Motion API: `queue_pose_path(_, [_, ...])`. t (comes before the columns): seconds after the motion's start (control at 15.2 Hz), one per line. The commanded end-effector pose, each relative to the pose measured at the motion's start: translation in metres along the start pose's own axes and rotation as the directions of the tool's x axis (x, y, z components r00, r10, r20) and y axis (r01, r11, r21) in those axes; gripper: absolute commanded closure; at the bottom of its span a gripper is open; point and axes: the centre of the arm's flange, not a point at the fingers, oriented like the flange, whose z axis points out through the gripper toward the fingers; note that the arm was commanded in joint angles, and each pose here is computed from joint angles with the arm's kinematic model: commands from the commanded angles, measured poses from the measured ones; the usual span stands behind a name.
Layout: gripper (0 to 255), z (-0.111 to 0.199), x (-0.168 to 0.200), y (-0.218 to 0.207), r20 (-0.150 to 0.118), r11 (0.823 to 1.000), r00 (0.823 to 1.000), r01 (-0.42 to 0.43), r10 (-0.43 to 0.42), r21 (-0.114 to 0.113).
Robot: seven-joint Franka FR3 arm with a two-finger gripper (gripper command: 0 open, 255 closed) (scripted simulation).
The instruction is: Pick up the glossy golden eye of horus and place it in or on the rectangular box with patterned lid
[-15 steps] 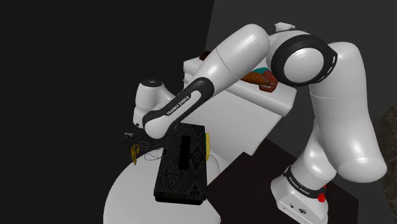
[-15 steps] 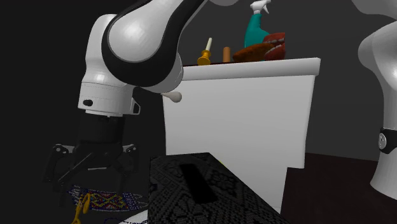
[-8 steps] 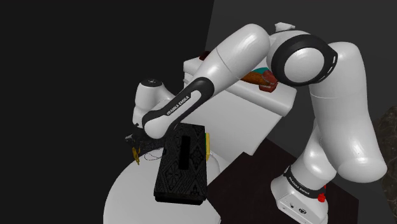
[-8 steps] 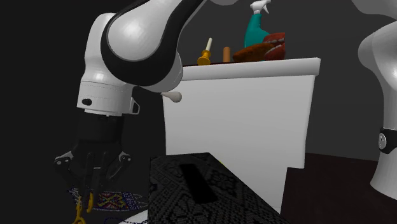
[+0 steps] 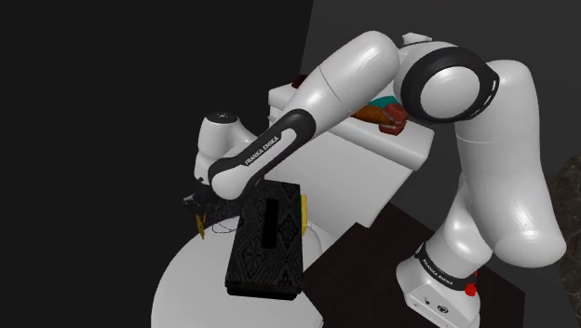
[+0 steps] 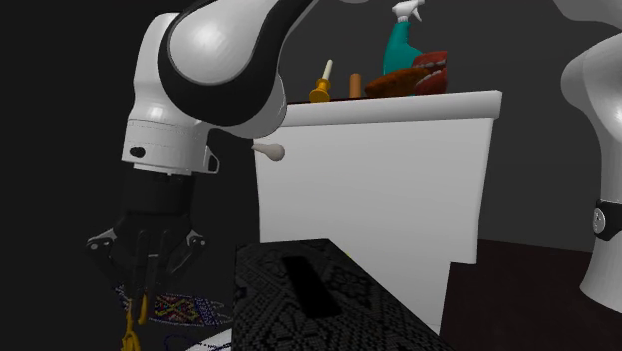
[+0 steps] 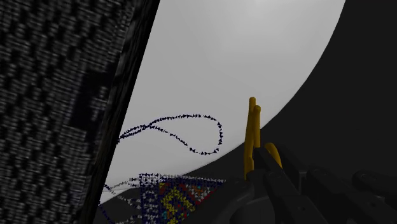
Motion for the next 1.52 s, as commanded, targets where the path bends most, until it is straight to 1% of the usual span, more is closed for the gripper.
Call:
queue_pose_path(0.0, [255,-0.011,0.0,-0.002,0.0,1.0,1.0,-0.001,0.001,-0.001])
queue_pose_path(1.45, [255,-0.125,0.003,-0.02,0.0,1.0,1.0,-0.001,0.001,-0.001])
